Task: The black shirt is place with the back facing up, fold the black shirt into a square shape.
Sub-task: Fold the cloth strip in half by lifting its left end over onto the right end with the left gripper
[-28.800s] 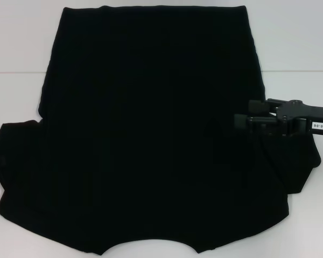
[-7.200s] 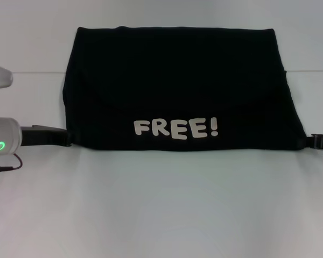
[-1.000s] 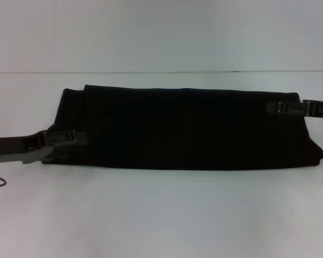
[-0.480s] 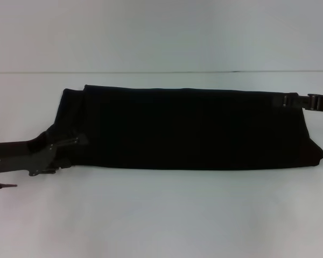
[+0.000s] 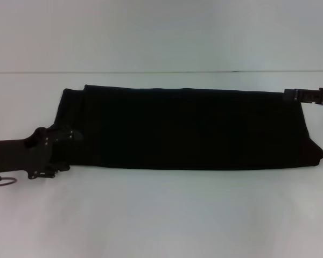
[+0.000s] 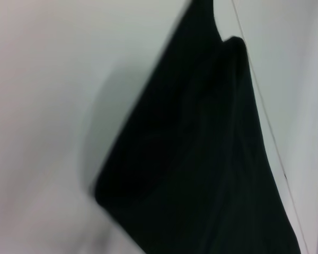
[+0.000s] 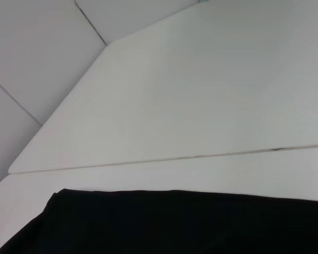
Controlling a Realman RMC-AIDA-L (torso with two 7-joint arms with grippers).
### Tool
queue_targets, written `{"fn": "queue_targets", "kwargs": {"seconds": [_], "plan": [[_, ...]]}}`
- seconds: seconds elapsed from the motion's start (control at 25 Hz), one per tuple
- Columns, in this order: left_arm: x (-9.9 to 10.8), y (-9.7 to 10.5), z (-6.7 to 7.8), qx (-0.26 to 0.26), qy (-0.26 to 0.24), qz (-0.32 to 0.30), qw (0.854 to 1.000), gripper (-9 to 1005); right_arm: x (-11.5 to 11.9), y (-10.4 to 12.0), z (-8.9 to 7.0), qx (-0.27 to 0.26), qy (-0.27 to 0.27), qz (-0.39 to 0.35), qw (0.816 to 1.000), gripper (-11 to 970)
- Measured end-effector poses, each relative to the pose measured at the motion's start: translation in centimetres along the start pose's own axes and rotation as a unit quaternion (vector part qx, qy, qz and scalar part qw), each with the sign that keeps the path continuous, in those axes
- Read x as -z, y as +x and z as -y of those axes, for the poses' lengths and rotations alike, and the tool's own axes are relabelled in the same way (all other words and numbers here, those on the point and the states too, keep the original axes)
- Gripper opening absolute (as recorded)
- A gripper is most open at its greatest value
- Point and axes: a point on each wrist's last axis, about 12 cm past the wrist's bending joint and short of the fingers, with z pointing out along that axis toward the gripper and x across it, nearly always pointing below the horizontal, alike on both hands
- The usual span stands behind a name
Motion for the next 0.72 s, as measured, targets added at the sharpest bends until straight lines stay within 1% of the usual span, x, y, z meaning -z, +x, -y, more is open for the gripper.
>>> {"fn": "queue_targets", "kwargs": {"seconds": [0.2, 0.4, 0.72], "plan": [[0.0, -0.8, 0.3, 0.003, -0.027, 0.009, 1.0, 909, 0.2, -0.2, 0.1, -0.006, 0.003, 0.001, 1.0, 791], [0.0, -1.2, 0.2, 0.018, -0.035, 0.023, 0.999, 910, 0.3, -0.2, 0.1, -0.009, 0.002, 0.0, 1.0, 791], [0.2, -1.5, -0.1, 0.021, -0.055, 0.032, 0.998, 910, 0.3, -0.3, 0.2, -0.012, 0.005, 0.003, 1.0, 790]]}}
